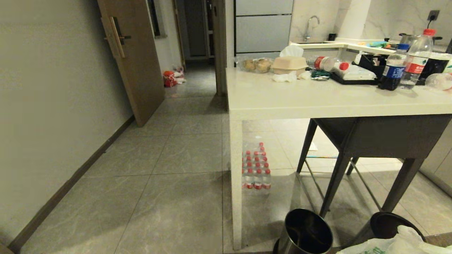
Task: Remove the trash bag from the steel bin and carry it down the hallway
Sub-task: Put the trash bag at the door
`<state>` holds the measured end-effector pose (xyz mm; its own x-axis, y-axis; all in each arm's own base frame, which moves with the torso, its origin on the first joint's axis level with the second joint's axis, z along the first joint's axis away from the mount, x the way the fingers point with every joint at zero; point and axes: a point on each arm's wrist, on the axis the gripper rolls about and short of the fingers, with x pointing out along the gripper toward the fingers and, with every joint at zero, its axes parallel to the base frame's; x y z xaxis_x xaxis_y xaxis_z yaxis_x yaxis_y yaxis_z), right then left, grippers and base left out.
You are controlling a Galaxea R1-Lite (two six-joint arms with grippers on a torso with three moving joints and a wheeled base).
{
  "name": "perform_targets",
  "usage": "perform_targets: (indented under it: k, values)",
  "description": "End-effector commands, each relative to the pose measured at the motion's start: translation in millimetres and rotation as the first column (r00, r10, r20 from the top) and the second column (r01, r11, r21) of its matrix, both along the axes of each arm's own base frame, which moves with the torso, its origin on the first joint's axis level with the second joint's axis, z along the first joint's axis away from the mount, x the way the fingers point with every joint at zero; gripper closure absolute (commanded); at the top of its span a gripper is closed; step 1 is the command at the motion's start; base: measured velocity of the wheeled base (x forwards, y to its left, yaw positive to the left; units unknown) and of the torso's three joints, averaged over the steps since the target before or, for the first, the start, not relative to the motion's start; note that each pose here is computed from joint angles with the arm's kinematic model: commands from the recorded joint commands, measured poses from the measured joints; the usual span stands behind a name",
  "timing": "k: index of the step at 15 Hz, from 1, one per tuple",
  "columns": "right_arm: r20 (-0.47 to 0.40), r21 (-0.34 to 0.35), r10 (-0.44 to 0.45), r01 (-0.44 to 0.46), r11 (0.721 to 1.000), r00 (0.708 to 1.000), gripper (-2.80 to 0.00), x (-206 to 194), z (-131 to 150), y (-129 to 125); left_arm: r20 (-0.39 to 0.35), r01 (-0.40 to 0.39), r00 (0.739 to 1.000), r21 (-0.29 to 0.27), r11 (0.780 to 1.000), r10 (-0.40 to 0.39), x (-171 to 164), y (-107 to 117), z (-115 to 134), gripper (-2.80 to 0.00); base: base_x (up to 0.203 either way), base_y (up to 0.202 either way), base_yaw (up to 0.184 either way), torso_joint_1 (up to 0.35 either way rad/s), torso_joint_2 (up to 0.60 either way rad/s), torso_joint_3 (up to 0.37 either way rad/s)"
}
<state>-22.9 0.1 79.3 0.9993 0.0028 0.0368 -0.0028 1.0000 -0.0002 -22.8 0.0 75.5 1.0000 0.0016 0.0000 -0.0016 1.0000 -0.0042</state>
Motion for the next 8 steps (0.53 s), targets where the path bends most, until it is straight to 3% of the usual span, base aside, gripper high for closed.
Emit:
perform_targets:
  k: [1,8]
  values:
    - [-0.014,0.0,0.0,0.0,1.0,1.0,0.0,1.1,-3.4,0.0,-0.003,0.0,1.0,0.0,1.0,0.0,0.2,0.0,-0.4,0.0,0.0,0.191,0.0,0.002,0.0,0.003]
    - [-0.014,0.0,0.0,0.0,1.0,1.0,0.0,1.1,-3.4,0.0,-0.002,0.0,1.0,0.0,1.0,0.0,0.1,0.0,0.0,0.0,0.0,0.193,0.001,0.001,0.0,0.003]
